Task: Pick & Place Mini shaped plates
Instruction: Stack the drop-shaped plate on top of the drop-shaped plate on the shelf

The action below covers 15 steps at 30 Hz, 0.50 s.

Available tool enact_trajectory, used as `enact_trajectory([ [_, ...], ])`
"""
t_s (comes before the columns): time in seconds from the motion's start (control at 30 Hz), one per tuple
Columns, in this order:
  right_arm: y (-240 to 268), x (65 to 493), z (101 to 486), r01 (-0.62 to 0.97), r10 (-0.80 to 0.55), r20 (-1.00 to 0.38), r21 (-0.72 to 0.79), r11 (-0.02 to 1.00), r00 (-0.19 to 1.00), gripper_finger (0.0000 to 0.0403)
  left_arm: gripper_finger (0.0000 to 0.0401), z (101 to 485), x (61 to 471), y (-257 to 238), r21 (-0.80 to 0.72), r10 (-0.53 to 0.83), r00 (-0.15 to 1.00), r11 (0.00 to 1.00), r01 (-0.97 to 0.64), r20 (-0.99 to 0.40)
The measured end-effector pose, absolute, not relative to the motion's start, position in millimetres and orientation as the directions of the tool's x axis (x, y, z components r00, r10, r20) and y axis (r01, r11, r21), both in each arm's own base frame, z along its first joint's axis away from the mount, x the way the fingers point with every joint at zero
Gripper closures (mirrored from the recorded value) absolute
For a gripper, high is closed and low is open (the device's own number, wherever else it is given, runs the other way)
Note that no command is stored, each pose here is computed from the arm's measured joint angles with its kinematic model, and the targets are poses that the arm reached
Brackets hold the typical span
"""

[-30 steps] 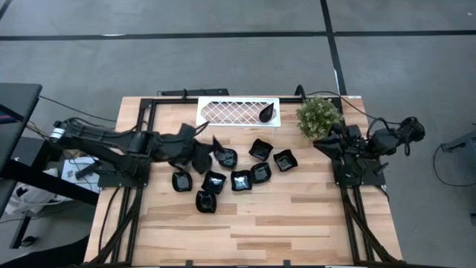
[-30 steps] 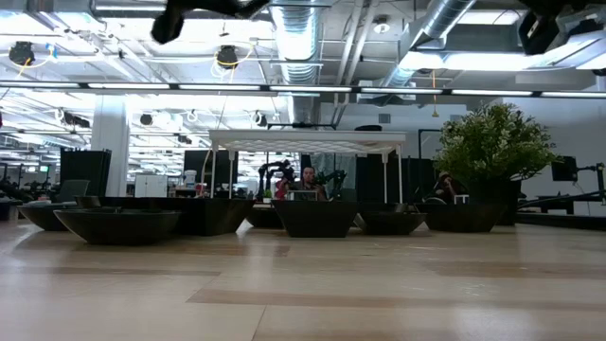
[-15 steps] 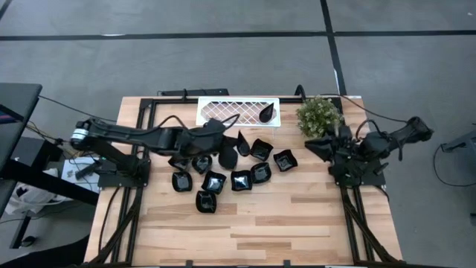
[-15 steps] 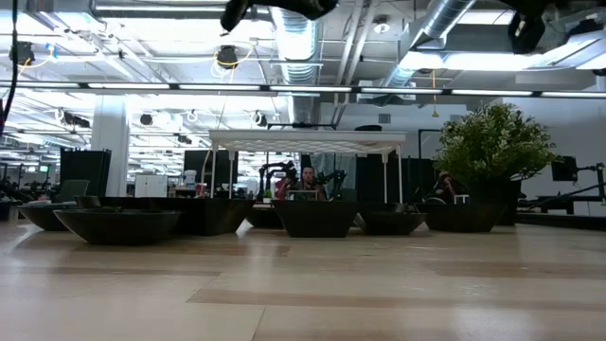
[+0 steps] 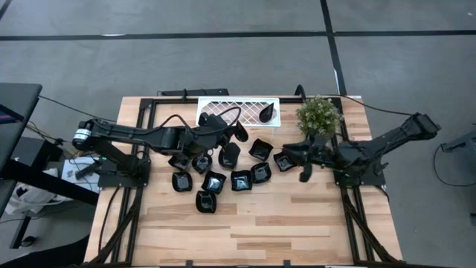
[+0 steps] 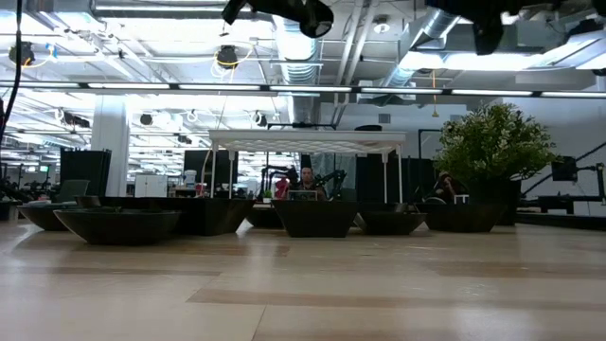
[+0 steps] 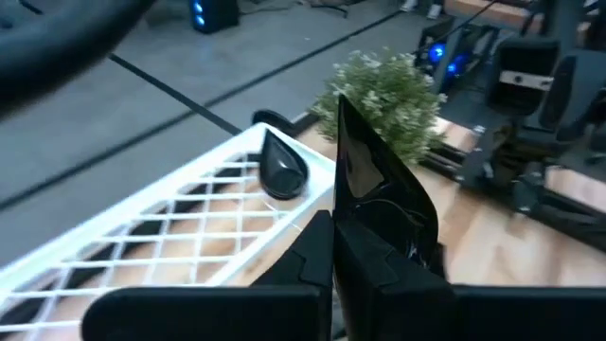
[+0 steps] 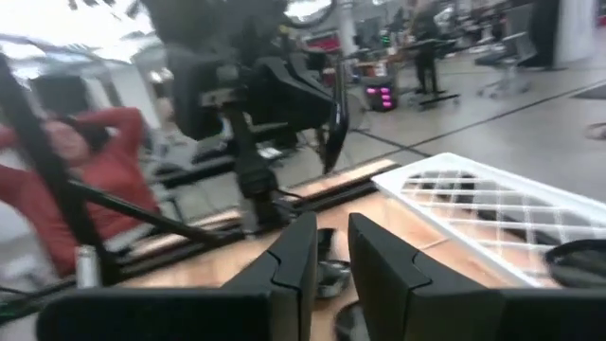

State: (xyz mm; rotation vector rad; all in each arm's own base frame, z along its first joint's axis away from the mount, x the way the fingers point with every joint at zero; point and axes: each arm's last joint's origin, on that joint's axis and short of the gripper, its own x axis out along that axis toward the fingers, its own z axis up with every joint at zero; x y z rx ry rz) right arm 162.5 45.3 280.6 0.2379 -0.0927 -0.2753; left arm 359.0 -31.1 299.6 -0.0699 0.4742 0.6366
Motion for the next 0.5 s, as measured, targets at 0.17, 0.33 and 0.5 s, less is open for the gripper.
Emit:
enact_trajectory([
  [0.17,44,193,291,0.332,-0.339,0.018,0.165,0.929,0.941,0.0343,0.0398,300,359,-30,0.104,0.579,0.692,0.794,-0.599,-0.431],
  [0.33,40,224,305,0.395,-0.394,-0.032,0.027,0.918,0.919,0.0343,0.0398,298,358,-30,0.111,0.580,0.690,0.794,-0.597,-0.434],
  [0.5,35,249,318,0.431,-0.437,-0.119,-0.069,0.900,0.892,0.0343,0.0398,286,356,-32,0.135,0.579,0.677,0.796,-0.590,-0.454],
])
